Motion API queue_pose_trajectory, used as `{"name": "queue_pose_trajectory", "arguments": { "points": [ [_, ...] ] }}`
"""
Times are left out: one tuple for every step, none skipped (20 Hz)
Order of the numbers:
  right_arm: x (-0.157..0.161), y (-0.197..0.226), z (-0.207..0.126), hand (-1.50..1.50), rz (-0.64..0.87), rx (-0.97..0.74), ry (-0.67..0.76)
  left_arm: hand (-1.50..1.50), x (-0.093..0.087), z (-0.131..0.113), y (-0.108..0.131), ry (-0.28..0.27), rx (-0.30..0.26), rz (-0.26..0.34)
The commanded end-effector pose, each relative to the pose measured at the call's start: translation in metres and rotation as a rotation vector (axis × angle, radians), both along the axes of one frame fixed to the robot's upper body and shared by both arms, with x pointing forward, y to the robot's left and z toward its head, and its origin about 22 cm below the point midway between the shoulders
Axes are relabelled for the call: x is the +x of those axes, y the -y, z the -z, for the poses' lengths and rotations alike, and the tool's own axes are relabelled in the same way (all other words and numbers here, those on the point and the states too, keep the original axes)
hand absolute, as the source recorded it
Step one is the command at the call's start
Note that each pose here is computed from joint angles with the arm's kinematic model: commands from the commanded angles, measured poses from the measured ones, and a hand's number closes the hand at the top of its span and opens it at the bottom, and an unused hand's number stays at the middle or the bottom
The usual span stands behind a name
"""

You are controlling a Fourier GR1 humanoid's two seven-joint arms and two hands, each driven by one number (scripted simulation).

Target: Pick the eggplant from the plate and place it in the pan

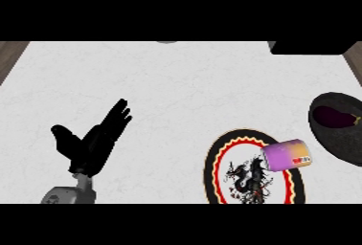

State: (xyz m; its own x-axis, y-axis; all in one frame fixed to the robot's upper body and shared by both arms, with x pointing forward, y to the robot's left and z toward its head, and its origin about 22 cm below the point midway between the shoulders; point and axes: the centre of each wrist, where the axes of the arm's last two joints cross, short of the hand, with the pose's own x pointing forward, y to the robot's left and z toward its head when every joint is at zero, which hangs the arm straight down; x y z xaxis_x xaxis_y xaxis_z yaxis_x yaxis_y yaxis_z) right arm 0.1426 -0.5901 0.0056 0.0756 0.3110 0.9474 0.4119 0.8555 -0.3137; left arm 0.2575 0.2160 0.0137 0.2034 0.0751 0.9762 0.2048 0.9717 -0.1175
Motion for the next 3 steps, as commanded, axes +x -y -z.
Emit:
{"name": "queue_pose_trajectory", "arguments": {
  "points": [
    [-0.026,0.002,0.010,-1.50,-0.100,0.035,0.078,0.00,-0.003,0.015,-0.003,-0.014,0.007,-0.017],
    [-0.017,-0.004,0.016,-1.50,-0.101,0.040,0.086,0.00,0.002,-0.001,-0.002,-0.010,-0.002,-0.006],
    [-0.015,-0.002,0.011,-1.50,-0.107,0.054,0.082,0.00,-0.008,0.012,0.002,-0.013,0.009,-0.012]
  ]
}}
